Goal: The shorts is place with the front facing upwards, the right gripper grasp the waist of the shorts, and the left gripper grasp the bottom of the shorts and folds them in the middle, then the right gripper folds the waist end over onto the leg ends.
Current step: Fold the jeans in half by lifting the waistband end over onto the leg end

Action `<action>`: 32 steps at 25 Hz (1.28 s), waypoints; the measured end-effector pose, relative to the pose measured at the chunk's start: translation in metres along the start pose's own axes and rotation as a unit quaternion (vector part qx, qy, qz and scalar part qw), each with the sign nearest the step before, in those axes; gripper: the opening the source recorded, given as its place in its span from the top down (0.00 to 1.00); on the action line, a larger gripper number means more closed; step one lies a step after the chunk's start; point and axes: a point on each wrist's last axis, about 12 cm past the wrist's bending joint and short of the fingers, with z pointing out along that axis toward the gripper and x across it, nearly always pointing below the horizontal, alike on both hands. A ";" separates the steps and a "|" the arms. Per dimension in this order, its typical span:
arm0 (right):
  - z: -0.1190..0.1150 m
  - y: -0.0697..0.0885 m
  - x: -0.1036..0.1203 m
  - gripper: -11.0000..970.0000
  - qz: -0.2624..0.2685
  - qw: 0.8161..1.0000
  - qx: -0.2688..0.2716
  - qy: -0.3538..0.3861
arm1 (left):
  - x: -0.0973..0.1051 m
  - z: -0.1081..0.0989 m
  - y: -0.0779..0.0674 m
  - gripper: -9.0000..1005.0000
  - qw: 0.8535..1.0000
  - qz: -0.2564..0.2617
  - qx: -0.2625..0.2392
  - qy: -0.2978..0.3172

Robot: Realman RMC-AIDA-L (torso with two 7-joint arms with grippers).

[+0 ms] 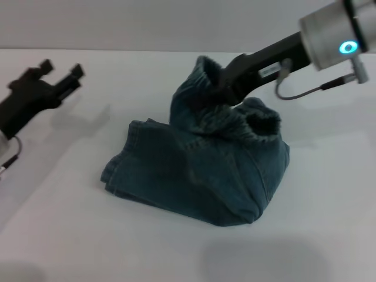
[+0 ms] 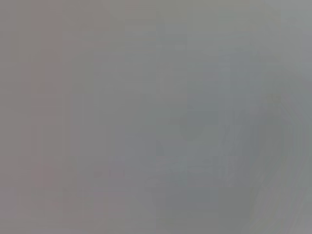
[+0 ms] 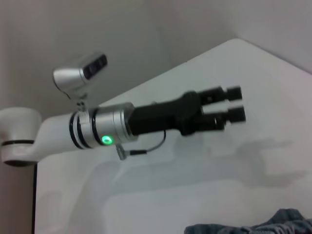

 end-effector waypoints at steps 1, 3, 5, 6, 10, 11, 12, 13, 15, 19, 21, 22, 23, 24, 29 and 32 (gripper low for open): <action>0.005 0.000 -0.001 0.94 0.000 1.000 -0.001 0.005 | 0.000 -0.004 0.002 0.19 1.000 0.000 -0.007 -0.005; 0.016 -0.001 -0.004 0.94 0.000 1.000 -0.002 0.015 | 0.000 -0.010 0.006 0.19 1.000 0.001 -0.019 -0.012; 0.028 -0.001 -0.005 0.94 -0.003 1.000 -0.003 0.031 | 0.002 -0.015 0.007 0.19 1.000 0.005 -0.025 -0.014; 0.034 0.000 -0.005 0.94 -0.005 0.999 -0.004 0.042 | 0.003 -0.016 0.007 0.19 1.000 0.006 -0.027 -0.014; 0.051 0.001 -0.005 0.93 -0.018 0.998 -0.008 0.062 | 0.007 -0.019 0.006 0.19 0.999 0.007 -0.030 -0.013; 0.053 0.001 -0.005 0.92 -0.021 0.998 -0.007 0.062 | 0.008 -0.020 0.005 0.19 0.999 0.007 -0.030 -0.013; 0.054 0.002 -0.006 0.92 -0.024 0.998 -0.007 0.064 | 0.008 -0.020 0.005 0.19 0.999 0.007 -0.030 -0.013; 0.055 0.002 -0.006 0.92 -0.026 0.997 -0.007 0.066 | 0.008 -0.021 0.005 0.19 0.999 0.007 -0.030 -0.013; 0.056 0.003 -0.007 0.91 -0.030 0.997 -0.007 0.068 | 0.009 -0.020 0.004 0.19 1.000 0.006 -0.028 -0.012; 0.057 0.003 -0.008 0.75 -0.034 0.997 -0.006 0.068 | 0.011 -0.019 0.001 0.19 1.000 0.005 -0.025 -0.012; 0.057 0.004 -0.009 0.66 -0.037 0.997 -0.007 0.068 | 0.013 -0.018 -0.001 0.19 1.000 0.008 -0.024 -0.010; 0.057 0.004 -0.009 0.61 -0.038 0.997 -0.007 0.068 | 0.013 -0.018 -0.001 0.19 1.000 0.007 -0.024 -0.010; 0.057 0.004 -0.010 0.56 -0.039 0.997 -0.008 0.069 | 0.013 -0.018 -0.001 0.19 1.000 0.007 -0.024 -0.010; 0.057 0.005 -0.010 0.52 -0.040 0.997 -0.010 0.070 | 0.013 -0.018 -0.001 0.19 1.000 0.007 -0.024 -0.010; 0.060 0.006 -0.004 0.46 -0.047 0.995 -0.013 0.086 | 0.015 -0.018 -0.003 0.19 1.000 0.003 -0.023 -0.009; 0.059 0.008 -0.001 0.46 -0.064 0.995 -0.019 0.075 | 0.015 -0.019 -0.002 0.19 1.000 0.003 -0.024 -0.008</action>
